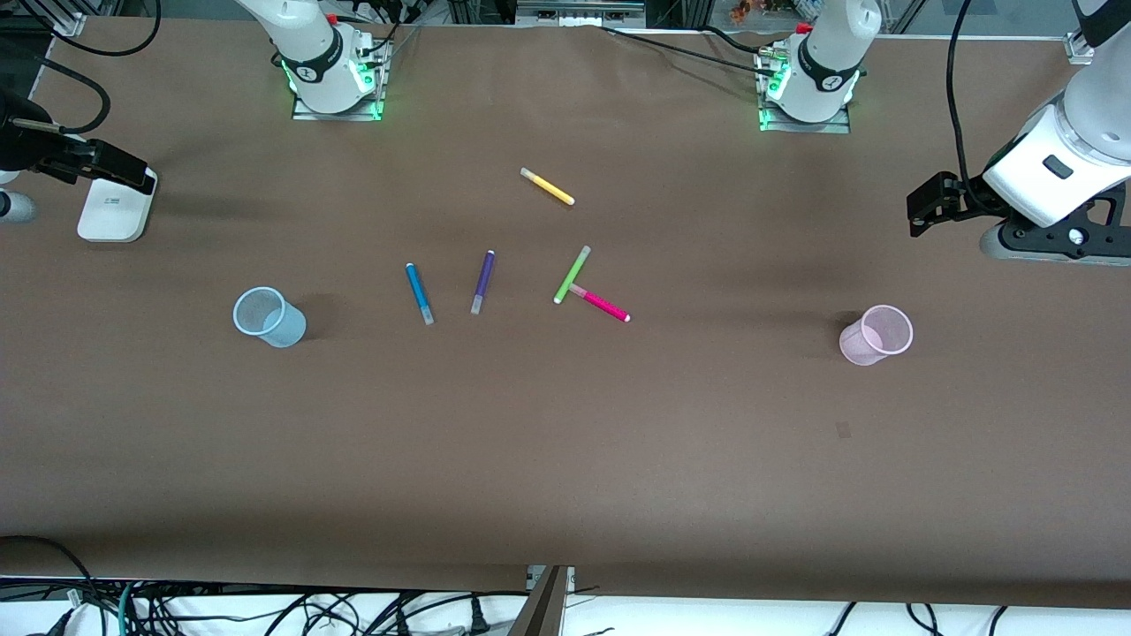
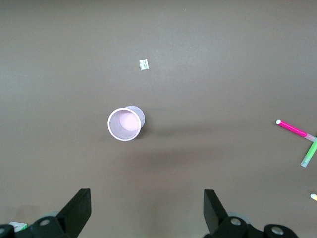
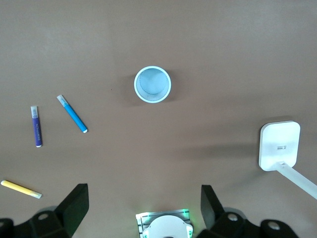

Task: Place pink and blue markers in matching cups
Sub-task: 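Reach the right gripper down to the blue marker near the blue cup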

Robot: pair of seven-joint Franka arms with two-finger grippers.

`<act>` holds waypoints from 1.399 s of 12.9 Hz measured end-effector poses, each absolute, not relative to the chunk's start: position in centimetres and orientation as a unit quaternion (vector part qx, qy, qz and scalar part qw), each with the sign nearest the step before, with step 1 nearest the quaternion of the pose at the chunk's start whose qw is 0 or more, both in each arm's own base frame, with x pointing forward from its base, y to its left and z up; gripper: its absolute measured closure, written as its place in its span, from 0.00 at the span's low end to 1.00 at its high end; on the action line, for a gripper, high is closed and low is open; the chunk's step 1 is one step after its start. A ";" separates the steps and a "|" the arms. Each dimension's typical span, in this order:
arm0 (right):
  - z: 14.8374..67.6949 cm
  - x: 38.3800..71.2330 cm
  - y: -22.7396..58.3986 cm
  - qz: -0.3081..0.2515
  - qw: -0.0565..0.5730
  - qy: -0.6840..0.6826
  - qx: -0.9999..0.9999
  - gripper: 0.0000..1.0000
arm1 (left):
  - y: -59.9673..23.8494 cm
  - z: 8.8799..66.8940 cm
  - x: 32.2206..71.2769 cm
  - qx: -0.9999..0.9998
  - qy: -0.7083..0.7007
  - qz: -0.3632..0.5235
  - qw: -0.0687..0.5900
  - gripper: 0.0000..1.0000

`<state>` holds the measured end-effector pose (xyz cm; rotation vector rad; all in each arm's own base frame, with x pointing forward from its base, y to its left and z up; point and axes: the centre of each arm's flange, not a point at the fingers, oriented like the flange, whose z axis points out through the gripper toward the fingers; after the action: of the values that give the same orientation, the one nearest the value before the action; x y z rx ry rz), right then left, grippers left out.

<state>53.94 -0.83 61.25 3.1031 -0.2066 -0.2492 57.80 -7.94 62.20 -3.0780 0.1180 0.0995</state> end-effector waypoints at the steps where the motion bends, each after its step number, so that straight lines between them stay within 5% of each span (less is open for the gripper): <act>1: 61.2 53.9 -0.8 -0.080 0.011 -0.066 0.995 0.00 | -7.9 62.2 57.8 -0.998 0.038 0.032 0.030 0.00; 10: 57.7 56.0 0.6 -0.102 0.012 -0.052 0.993 0.00 | -6.6 62.2 58.0 -0.999 0.023 0.035 -0.002 0.00; 18: 39.3 62.1 14.3 -0.151 0.029 0.054 0.987 0.00 | -6.1 61.7 58.2 -0.999 0.018 0.041 -0.009 0.00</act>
<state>62.14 14.32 39.34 3.0437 0.1680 -0.4666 58.19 -6.09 61.73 -3.1558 0.0574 0.1305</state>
